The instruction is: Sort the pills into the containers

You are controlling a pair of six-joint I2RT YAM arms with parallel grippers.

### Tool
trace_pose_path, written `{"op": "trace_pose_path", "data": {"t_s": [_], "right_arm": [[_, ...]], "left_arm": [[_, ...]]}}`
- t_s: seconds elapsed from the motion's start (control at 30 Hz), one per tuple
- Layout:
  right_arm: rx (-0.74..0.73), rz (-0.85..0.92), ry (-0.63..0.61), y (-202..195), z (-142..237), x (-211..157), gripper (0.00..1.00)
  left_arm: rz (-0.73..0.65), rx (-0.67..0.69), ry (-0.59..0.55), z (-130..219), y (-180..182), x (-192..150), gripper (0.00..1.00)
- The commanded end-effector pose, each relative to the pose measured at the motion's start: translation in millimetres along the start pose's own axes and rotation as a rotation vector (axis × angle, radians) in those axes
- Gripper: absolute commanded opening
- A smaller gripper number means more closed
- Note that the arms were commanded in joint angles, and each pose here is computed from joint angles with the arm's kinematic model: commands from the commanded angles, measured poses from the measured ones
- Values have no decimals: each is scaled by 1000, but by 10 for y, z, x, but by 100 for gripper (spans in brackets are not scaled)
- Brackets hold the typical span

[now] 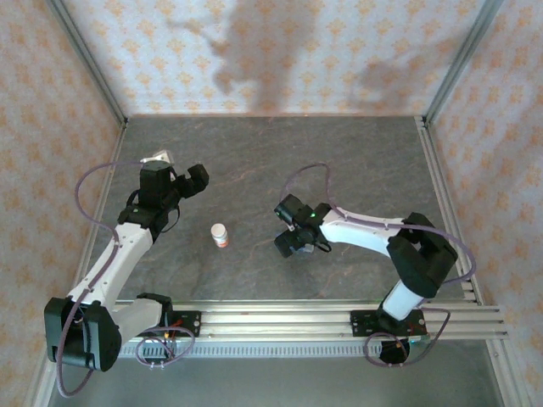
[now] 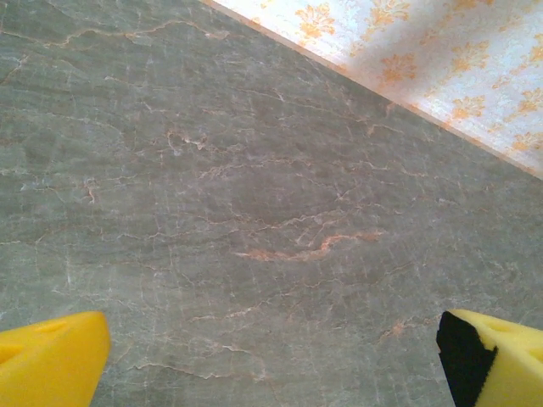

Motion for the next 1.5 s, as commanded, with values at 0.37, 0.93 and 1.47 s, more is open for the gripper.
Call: {"op": "trace_pose_path", "data": {"t_s": [0.37,0.93,1.47], "right_arm": [[-155,-176,12,-202,-130,155,97],[-17,-418,-152,-626,479,194,98],[76,-465,6,-384,-61,-60,96]], "left_arm": [[1,-41,-1,40,-105,39,100],[-5,-53,-3,55,-119,41,100],[3,-65,0,64,-149,58,100]]}}
Point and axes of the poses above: each hand's point on the last joint's axis, 136 mm out from that joint toward the fingers, its own z axis back along the fingers, its own y axis along the line the jaws close on, x = y × z, the point moved 5 cm from there along z, back along the fingers, and after that the axes turned 1 degree about z, right-handed, at the moved point
